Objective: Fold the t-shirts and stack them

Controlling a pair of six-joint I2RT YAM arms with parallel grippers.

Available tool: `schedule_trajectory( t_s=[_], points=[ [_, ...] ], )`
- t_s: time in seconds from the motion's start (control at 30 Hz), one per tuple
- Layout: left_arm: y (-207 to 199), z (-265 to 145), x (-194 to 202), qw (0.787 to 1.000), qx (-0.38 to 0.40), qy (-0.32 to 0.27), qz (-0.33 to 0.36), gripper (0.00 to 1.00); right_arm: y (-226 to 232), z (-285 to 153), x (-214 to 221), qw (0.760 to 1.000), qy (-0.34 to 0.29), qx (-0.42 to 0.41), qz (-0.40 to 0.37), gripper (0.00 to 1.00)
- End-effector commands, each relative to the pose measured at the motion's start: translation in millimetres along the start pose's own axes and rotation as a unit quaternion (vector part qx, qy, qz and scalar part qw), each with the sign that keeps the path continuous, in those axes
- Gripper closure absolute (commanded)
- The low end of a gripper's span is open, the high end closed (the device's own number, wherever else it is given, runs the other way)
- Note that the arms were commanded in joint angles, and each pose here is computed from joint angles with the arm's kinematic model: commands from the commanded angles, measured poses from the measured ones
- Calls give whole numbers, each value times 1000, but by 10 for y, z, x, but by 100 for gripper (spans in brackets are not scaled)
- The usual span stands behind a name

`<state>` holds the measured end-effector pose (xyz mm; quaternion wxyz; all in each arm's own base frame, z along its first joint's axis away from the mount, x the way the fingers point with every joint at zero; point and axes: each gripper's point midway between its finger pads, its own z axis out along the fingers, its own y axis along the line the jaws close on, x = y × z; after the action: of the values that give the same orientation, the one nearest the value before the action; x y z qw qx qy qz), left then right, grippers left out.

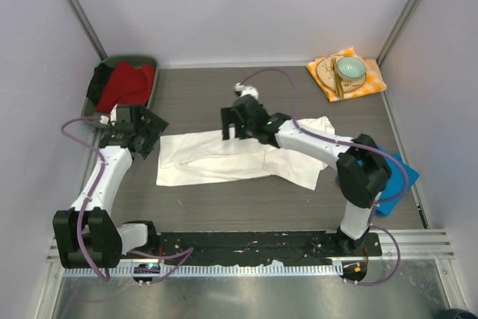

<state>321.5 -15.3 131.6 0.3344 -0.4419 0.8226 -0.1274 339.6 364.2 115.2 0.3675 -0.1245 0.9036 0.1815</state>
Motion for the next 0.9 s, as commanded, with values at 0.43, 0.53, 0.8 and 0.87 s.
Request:
schedule_trajectory(
  t_s=[0.43,0.53,0.8,0.87],
  points=[
    [-327,-250,642,973,91,122,171,0,-2749,-481,-86,920,-71,232,309,0],
    [-288,-238,675,972,90,126,175,0,-2742,-447,-77,920,-71,228,312,0],
    [-287,-218,717,971,94,135,174,0,-2784,-247,-7,919,-62,228,315,0],
    [-286,-225,707,971,94,132,175,0,-2791,-181,-50,921,-71,220,313,0]
  ],
)
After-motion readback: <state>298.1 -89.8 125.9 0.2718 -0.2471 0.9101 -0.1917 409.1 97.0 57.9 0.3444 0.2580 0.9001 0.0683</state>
